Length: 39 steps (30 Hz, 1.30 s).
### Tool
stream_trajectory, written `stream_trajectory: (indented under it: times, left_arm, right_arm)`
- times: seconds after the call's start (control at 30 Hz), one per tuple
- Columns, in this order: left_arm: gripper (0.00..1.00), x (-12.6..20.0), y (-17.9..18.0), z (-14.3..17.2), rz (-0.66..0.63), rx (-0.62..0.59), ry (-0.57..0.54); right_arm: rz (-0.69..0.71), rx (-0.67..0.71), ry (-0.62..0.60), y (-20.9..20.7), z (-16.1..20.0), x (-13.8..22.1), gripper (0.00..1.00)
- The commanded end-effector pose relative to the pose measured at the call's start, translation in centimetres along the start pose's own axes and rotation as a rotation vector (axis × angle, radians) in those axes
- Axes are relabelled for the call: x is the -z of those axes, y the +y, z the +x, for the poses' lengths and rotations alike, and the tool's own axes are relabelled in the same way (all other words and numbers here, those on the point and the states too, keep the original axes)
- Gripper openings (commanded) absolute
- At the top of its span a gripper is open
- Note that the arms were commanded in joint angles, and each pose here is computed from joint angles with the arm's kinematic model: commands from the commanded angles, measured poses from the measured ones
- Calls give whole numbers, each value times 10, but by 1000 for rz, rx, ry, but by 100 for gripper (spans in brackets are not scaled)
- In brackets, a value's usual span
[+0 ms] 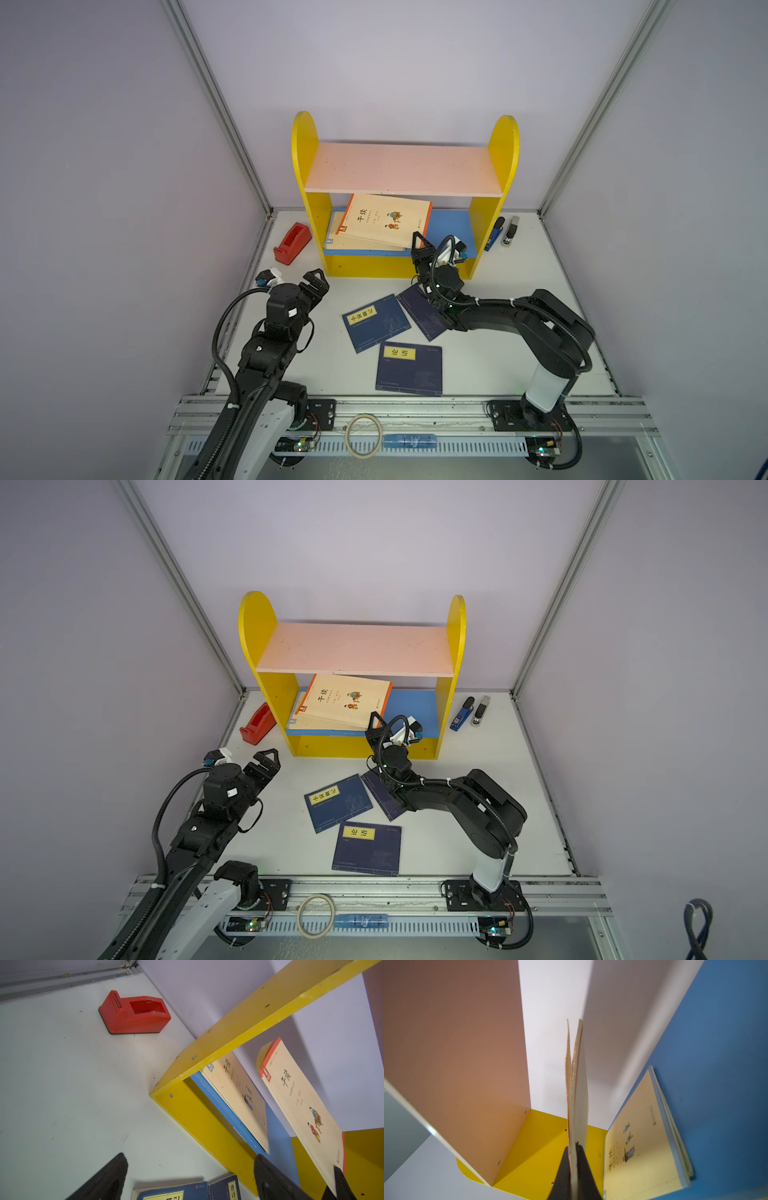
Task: Stacking books/files
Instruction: Place the book on the bookshelf.
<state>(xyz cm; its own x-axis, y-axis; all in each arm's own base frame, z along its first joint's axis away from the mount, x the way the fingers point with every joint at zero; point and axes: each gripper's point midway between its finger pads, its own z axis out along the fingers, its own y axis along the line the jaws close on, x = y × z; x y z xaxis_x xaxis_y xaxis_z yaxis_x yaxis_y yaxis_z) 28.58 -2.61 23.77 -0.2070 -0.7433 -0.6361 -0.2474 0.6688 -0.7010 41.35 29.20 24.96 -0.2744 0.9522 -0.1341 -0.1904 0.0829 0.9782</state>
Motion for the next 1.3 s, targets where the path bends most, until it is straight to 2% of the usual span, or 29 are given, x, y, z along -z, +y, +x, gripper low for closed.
stream_trajectory:
  times: [0.0,0.2,0.43,0.6,0.8,1.03,1.27]
  left_arm:
    - [97,-1,-2,-13,-30,-59,-69]
    - [97,-5,-1,-10,-35,-60,-57]
    - [98,-5,-2,-10,-32,-63,-56]
    - [98,-4,-2,-11,-30,-67,-60]
    - [98,-8,-2,-8,-33,-66,-48]
    - [98,-9,-2,-7,-35,-66,-40]
    - [98,-10,-3,-6,-33,-67,-37]
  right_arm:
    - [13,-58,138,-6,19,-7,0]
    - [123,-26,250,-34,35,-27,0]
    - [223,36,279,-51,28,-41,0]
    - [204,-4,235,-60,16,-43,0]
    - [237,28,252,-64,17,-54,0]
    - [253,20,209,-70,8,-56,0]
    - [269,49,245,-69,16,-67,0]
